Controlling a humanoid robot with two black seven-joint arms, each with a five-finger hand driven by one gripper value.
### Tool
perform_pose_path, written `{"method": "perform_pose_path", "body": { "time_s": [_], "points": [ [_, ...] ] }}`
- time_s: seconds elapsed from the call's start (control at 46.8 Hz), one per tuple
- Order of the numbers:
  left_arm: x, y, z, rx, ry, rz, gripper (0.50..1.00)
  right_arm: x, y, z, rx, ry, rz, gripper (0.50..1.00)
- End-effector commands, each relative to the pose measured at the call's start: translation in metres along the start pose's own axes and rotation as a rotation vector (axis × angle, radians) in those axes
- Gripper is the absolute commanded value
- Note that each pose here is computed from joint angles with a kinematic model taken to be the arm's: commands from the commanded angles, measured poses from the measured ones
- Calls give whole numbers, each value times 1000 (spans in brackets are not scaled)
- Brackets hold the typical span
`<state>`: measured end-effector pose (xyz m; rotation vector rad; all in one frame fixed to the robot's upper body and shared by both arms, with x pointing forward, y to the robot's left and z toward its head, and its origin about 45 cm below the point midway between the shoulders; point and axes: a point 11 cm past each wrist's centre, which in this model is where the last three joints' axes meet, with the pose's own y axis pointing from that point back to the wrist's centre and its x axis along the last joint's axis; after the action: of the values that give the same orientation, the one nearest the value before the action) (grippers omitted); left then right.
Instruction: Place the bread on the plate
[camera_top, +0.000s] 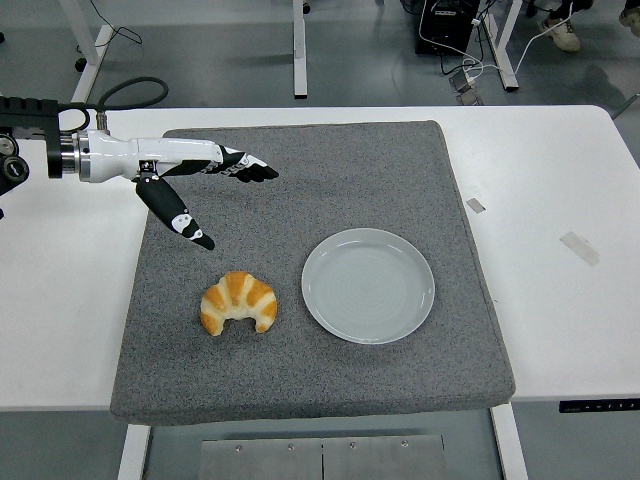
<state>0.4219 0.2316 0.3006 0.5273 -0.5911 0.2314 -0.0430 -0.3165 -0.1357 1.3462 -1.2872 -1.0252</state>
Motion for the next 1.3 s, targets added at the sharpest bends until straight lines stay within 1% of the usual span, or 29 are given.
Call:
{"method": "perform_pose_path", "body": {
  "time_s": [0.0,0.064,0.235,0.363,0.556,0.641,0.833,1.068,1.282],
  "points": [
    [-5,-2,1,19,-41,-37,975,0,0,0,0,1,0,1000],
    [-4,-2,5,30,-82,-60,975,0,0,0,0,2,0,1000],
    [-7,1,4,78,-140,-115,975,0,0,1,-2,1,0,1000],
    [-16,-1,5,93,-171,-172,975,0,0,1,-2,2,0,1000],
    [-38,-10,11,71,-209,-244,975,-1,0,1,-2,3,-2,1000],
    [-45,-11,7,86,-227,-275,975,0,0,1,-2,2,0,1000],
    [-48,-13,5,91,-234,-286,975,0,0,1,-2,2,0,1000],
    [-63,-16,-5,101,-240,-308,975,0,0,1,-2,5,-1,1000],
    [-68,-27,-3,75,-260,-295,971,0,0,1,-2,4,-1,1000]
  ]
}}
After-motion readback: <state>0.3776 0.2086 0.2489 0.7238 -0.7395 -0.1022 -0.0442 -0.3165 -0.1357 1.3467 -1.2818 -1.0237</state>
